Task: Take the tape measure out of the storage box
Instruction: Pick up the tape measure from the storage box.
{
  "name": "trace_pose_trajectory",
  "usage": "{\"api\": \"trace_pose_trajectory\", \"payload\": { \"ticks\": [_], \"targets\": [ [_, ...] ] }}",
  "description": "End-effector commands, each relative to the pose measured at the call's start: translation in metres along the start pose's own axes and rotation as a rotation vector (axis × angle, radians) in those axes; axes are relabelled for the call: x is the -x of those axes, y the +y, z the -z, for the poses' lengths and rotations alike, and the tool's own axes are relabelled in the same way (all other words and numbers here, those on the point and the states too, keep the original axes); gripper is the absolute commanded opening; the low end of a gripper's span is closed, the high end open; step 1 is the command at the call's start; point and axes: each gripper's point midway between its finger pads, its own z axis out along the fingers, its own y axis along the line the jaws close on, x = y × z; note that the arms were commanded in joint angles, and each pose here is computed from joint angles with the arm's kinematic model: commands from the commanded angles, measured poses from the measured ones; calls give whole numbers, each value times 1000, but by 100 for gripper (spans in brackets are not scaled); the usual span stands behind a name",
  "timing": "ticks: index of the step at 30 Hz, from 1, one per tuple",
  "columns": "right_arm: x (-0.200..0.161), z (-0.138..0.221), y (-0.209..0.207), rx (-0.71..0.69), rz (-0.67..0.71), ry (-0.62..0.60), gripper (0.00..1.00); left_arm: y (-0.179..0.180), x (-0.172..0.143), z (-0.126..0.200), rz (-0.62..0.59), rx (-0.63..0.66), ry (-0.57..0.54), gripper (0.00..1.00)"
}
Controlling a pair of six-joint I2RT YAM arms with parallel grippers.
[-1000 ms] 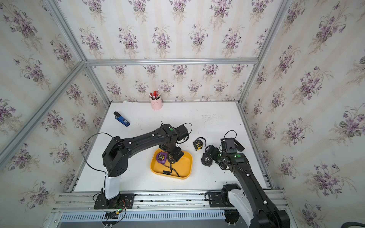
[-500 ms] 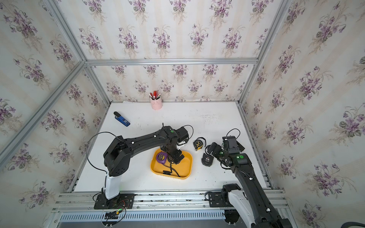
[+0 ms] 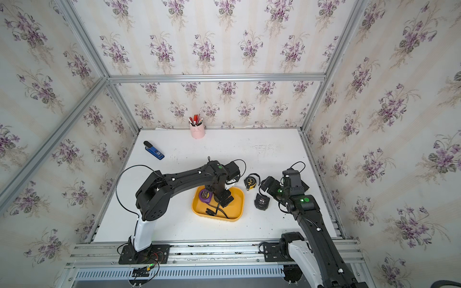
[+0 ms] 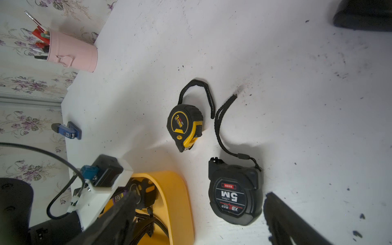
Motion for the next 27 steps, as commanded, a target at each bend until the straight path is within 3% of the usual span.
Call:
{"api": "trace_pose_trajectory", "payload": {
  "ticks": [1, 12, 17, 27],
  "targets": [
    [5, 0, 8, 36, 3, -17, 96, 3, 2, -1, -10, 14, -12, 100],
    [11, -2, 16, 66, 26, -33, 96, -6, 3, -4, 2, 23, -61, 99],
    [13, -5, 17, 68, 39, -36, 96, -8, 5, -1, -20, 110, -108, 98],
    [19, -3, 26, 107, 55, -57, 96, 9, 10, -6, 68, 244, -109, 97]
  ]
}}
